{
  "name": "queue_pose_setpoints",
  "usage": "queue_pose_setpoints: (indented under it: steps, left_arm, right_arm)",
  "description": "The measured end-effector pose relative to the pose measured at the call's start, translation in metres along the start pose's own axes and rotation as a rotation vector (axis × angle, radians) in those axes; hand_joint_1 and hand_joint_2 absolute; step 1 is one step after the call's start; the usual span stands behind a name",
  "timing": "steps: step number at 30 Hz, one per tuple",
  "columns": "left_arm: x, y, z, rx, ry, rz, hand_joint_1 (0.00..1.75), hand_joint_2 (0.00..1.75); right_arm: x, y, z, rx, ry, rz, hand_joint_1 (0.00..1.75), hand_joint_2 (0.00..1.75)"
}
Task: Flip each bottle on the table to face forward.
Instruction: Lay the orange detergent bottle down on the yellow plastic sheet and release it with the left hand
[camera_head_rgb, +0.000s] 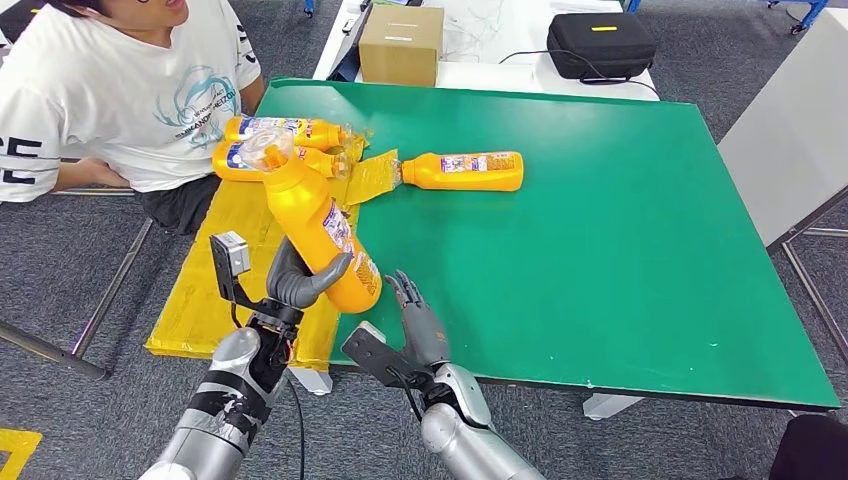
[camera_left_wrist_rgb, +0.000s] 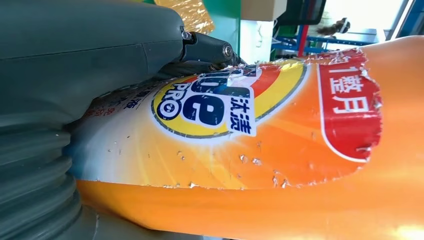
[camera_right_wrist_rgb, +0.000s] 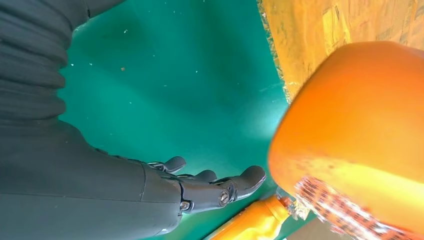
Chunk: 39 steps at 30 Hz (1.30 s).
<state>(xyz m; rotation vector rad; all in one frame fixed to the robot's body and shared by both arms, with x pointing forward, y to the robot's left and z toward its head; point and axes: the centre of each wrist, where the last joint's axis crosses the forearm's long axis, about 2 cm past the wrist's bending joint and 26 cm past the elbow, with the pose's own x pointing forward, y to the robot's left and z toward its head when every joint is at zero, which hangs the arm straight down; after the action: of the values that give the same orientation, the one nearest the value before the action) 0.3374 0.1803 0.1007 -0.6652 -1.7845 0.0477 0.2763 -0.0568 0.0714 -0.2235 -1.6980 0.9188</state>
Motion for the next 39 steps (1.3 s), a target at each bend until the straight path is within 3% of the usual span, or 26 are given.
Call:
queue_pose_setpoints:
  steps: [11, 13, 19, 24, 28, 34, 39]
  left_arm:
    - [0.011, 0.014, -0.002, 0.077, -0.046, -0.140, 1.75, 1.75]
    - [0.015, 0.022, -0.001, 0.115, -0.051, -0.284, 1.75, 1.75]
    - [0.029, 0.066, -0.007, 0.208, -0.036, -0.940, 1.75, 1.75]
    - [0.036, 0.108, 0.000, 0.238, 0.076, -1.205, 1.75, 1.75]
    - [0.040, 0.135, 0.009, 0.223, 0.216, -1.395, 1.75, 1.75]
    - [0.042, 0.158, 0.021, 0.070, 0.492, -1.708, 1.75, 1.75]
    - [0.050, 0.174, 0.027, -0.083, 0.608, -1.902, 1.75, 1.75]
  right_arm:
    - [-0.006, -0.003, 0.002, -0.019, 0.005, -0.019, 0.00, 1.75]
    - [-0.008, -0.006, 0.003, -0.042, 0.002, -0.034, 0.00, 1.75]
    - [-0.006, -0.026, 0.007, -0.200, -0.041, -0.153, 0.00, 1.75]
    - [-0.003, -0.058, 0.013, -0.406, -0.087, -0.293, 0.00, 1.75]
    - [-0.006, -0.079, 0.014, -0.489, -0.104, -0.349, 0.00, 1.75]
    - [-0.013, -0.089, 0.015, -0.527, -0.112, -0.391, 0.00, 1.75]
    - [-0.015, -0.094, 0.013, -0.530, -0.120, -0.395, 0.00, 1.75]
